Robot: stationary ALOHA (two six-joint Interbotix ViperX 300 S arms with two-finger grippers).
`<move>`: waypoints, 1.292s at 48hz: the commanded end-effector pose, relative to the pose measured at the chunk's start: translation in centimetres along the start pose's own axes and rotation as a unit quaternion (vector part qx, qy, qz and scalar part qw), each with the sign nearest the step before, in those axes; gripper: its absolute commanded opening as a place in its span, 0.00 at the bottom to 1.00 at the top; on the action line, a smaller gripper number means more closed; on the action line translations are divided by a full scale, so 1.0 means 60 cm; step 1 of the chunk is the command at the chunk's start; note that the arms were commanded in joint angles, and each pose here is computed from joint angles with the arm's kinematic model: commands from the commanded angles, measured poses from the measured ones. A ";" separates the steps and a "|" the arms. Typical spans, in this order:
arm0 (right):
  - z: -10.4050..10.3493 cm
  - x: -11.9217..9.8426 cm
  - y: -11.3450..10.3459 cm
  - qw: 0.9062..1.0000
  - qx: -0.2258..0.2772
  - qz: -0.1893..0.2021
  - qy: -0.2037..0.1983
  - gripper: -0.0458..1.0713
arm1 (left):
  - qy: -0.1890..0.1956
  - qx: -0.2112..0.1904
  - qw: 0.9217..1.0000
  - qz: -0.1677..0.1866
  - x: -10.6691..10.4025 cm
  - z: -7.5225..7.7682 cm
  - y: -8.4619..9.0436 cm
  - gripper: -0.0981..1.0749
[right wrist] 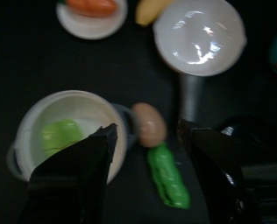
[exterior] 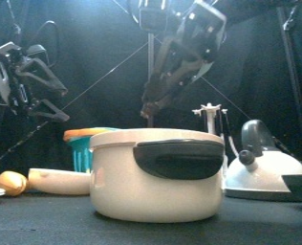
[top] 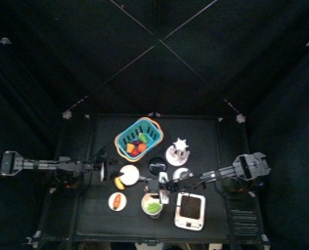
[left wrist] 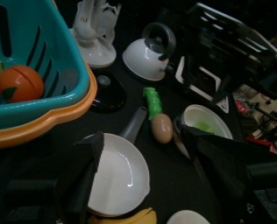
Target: Place lid onto pot
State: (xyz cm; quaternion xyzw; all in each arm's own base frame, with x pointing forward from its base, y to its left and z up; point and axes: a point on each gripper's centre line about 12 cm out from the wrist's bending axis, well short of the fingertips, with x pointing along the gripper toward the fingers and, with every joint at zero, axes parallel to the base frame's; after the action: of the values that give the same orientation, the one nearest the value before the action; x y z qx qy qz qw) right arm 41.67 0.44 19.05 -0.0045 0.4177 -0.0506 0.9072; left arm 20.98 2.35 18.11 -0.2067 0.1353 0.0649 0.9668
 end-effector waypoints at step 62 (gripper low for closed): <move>-0.078 0.089 -0.144 0.989 0.112 -0.059 0.081 0.85 | -0.020 0.003 1.000 -0.005 -0.006 0.013 -0.003 0.95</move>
State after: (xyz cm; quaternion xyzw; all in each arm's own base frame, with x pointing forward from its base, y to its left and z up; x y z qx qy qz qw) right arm 40.51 -8.26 11.49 0.0682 0.4948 -0.1480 0.8536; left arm 20.66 2.37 18.70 -0.2047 0.1202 0.0636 0.9693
